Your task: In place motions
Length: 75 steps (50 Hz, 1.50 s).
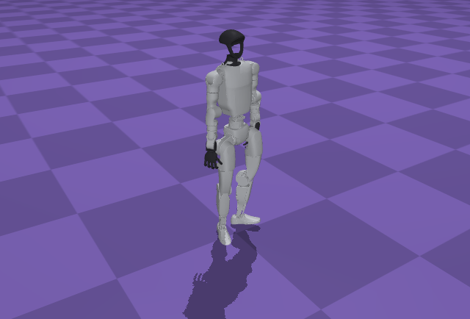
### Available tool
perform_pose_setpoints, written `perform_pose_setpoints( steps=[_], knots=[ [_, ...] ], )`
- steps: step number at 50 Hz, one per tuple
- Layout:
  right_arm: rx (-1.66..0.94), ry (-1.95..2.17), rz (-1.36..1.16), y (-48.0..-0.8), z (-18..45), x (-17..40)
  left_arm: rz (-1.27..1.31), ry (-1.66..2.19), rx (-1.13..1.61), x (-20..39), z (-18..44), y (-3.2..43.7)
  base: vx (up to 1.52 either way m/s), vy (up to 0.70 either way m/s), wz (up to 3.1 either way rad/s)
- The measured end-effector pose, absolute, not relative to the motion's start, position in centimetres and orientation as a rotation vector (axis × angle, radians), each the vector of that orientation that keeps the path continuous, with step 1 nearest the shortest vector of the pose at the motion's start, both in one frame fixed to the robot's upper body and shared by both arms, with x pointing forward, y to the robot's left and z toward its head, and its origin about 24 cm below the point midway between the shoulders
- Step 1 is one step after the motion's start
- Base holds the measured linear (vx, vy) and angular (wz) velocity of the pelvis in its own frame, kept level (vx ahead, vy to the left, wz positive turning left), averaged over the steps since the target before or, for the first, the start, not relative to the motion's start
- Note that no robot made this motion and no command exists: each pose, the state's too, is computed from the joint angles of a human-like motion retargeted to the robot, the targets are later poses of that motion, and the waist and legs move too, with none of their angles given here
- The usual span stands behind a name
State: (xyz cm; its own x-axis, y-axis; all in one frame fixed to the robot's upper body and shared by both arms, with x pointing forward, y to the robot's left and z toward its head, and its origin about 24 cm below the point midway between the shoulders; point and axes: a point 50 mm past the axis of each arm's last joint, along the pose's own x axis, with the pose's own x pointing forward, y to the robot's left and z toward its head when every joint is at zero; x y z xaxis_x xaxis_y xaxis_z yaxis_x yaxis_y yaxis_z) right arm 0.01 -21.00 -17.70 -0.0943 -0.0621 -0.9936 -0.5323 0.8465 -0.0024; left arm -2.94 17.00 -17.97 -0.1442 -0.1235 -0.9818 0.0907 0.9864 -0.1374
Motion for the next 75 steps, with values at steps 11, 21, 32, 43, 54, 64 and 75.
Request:
perform_pose_setpoints(
  steps=[11,21,32,43,54,64,75],
  knots=[
    [-0.476,1.625,0.426,-20.9,-17.7,0.3,-0.177,1.703,-0.035,-2.9,-18.0,17.0,0.00,0.00,0.00],
    [-0.480,1.625,0.416,-21.0,-17.7,0.5,-0.127,1.683,-0.039,-3.1,-17.9,18.0,-0.02,-0.04,-0.07],
    [-0.521,1.385,0.449,-19.0,-17.1,9.3,0.073,1.704,-0.007,-5.8,-17.5,19.8,-0.13,-0.08,0.06],
    [-0.397,0.913,0.492,-12.6,-13.5,19.5,0.036,1.936,-0.174,-12.3,-16.0,17.8,-0.05,-0.05,-0.04],
    [-0.539,1.228,0.545,-16.4,-17.3,9.0,0.101,1.898,0.002,-8.7,-16.5,20.5,0.19,0.06,0.28],
    [-0.407,1.753,0.048,-26.6,-16.0,-3.9,-0.144,1.161,0.056,16.0,-14.9,20.0,-0.14,0.19,0.34],
    [-0.258,1.994,-0.280,-25.9,-14.0,-13.1,-0.311,1.087,0.310,14.8,-15.4,18.1,0.21,-0.09,0.03]
  ],
)
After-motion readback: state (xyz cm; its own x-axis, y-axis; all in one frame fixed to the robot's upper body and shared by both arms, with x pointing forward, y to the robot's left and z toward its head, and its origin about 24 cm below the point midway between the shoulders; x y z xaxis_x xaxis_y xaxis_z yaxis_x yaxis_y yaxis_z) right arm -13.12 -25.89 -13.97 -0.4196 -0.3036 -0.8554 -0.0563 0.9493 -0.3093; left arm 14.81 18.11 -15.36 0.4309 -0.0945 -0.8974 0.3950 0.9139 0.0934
